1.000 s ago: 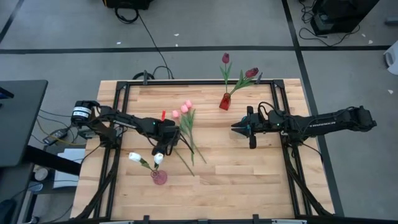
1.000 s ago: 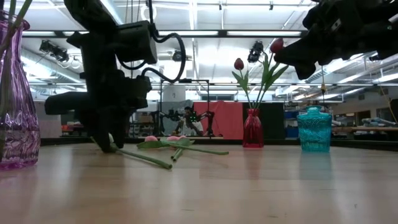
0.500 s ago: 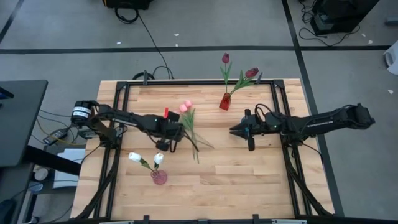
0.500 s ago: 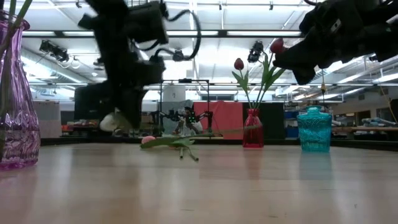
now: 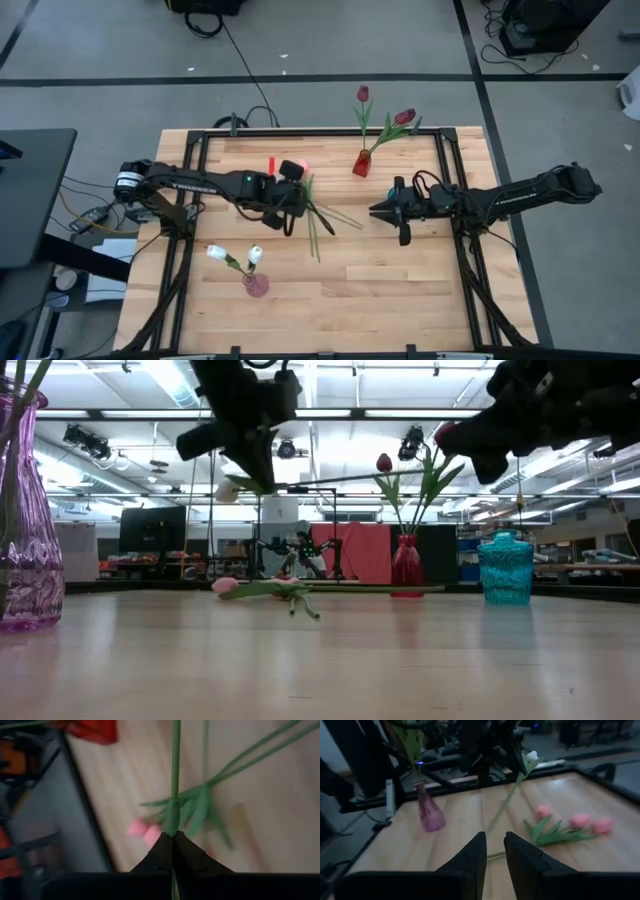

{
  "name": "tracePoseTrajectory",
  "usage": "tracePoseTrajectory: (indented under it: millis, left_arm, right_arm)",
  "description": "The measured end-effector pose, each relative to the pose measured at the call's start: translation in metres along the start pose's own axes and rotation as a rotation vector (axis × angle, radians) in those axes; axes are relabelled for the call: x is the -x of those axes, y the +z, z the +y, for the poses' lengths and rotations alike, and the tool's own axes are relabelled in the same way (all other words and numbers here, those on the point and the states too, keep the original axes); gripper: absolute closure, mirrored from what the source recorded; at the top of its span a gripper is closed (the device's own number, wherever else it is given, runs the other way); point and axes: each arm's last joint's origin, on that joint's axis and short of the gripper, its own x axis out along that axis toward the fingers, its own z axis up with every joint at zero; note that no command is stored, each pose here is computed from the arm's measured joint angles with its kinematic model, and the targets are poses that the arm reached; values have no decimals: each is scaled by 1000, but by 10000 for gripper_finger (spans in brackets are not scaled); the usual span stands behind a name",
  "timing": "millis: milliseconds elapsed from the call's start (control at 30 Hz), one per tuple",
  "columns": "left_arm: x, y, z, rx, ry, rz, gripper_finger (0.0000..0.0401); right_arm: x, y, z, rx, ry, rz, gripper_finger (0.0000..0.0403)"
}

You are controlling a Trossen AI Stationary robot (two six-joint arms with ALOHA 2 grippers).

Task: Sort flowers into vase by color
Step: Put the white tulip into the pink vase

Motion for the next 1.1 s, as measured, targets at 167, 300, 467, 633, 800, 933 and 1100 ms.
tracePoseTrajectory:
  millis: [167, 300, 467, 633, 800, 933, 1100]
  left_arm:
    - [0, -2, 2, -10, 87, 66, 397]
    - [0, -3, 2, -41, 108, 90, 397]
    - [1, -2, 2, -150, 119, 90, 397]
    - [1, 3, 8, -240, 212, 96, 397]
    - [2, 8, 13, -304, 288, 104, 397]
    - [3, 9, 15, -320, 318, 105, 397]
    - [3, 10, 15, -335, 319, 105, 396]
  right_arm:
    - [-7, 8, 2, 73, -53, -11, 318]
    - [-17, 18, -1, 85, -69, -5, 309]
    - [-34, 23, -2, 98, -67, 65, 270]
    - [-54, 20, -2, 62, -78, 125, 229]
    - [-75, 17, -2, 31, -90, 171, 218]
    - [-86, 13, -3, 33, -98, 198, 224]
    - [-91, 8, -6, 45, -183, 213, 243]
